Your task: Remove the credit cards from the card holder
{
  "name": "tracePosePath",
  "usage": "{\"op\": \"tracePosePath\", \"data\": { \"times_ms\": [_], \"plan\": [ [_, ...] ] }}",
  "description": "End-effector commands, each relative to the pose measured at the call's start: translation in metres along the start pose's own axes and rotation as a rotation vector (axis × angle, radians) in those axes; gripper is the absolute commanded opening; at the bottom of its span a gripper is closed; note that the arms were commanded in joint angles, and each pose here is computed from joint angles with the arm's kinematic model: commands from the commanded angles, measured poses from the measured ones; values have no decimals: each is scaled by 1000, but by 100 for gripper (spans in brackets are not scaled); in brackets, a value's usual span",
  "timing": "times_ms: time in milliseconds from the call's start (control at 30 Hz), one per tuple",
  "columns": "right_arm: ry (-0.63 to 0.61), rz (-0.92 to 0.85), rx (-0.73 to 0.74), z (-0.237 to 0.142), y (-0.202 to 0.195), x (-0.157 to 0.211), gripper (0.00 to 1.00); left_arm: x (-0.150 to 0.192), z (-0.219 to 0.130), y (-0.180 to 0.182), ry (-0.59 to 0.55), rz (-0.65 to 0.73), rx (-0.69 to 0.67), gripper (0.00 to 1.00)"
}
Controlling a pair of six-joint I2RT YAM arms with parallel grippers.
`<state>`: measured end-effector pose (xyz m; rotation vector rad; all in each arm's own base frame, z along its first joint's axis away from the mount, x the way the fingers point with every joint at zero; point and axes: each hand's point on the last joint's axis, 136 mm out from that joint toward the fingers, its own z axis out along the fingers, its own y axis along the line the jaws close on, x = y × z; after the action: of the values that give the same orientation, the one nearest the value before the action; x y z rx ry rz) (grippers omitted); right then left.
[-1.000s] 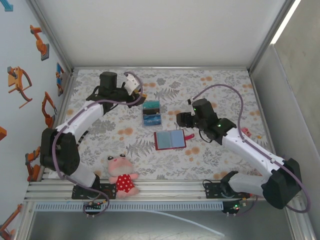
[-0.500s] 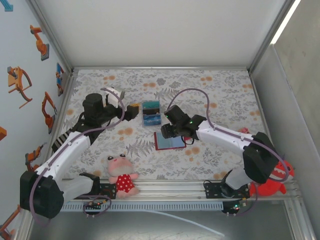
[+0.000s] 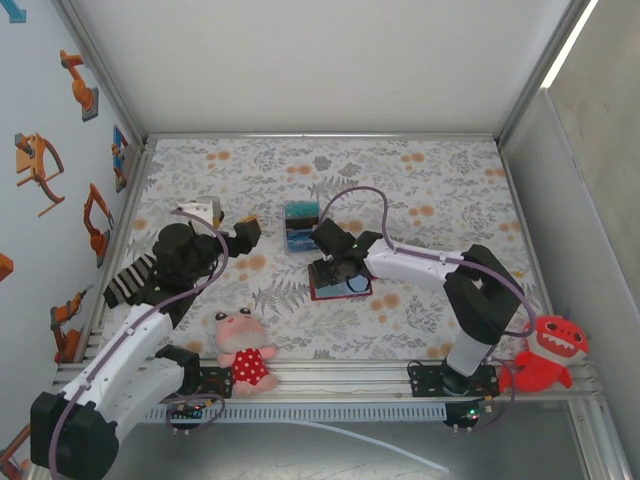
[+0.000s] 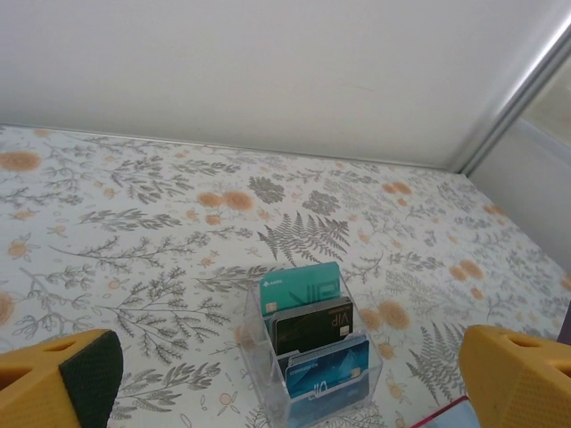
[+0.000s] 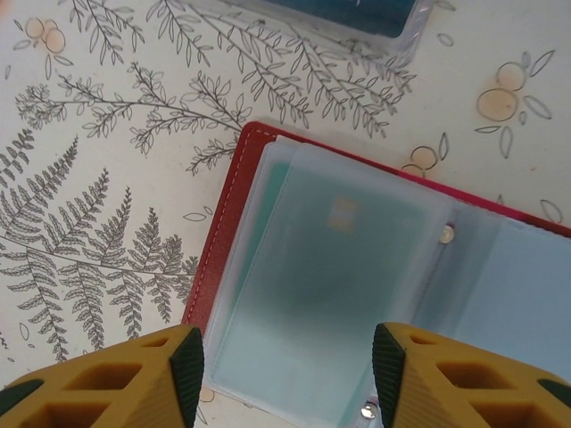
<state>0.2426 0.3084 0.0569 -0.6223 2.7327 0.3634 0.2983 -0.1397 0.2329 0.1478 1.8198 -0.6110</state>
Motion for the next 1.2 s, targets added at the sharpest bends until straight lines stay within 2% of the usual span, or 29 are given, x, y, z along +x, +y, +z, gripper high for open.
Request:
{"op": "tracePosePath", "data": {
  "times_ms": [0,333,733,1167],
  "plan": [
    [21,-6,13,1,7,-1,54,-6,-9,11,-60,-83,-57,97],
    [76,-30,103,17,1,12,57,-4,-18,10,-62,-92,-52,97],
    [107,-11,123,32,-6,25,55,0,-18,16,-52,-94,-83,97],
    [86,-9,149,29,-13,24,38,0,-20,16,-39,-93,-95,97]
  ]
}}
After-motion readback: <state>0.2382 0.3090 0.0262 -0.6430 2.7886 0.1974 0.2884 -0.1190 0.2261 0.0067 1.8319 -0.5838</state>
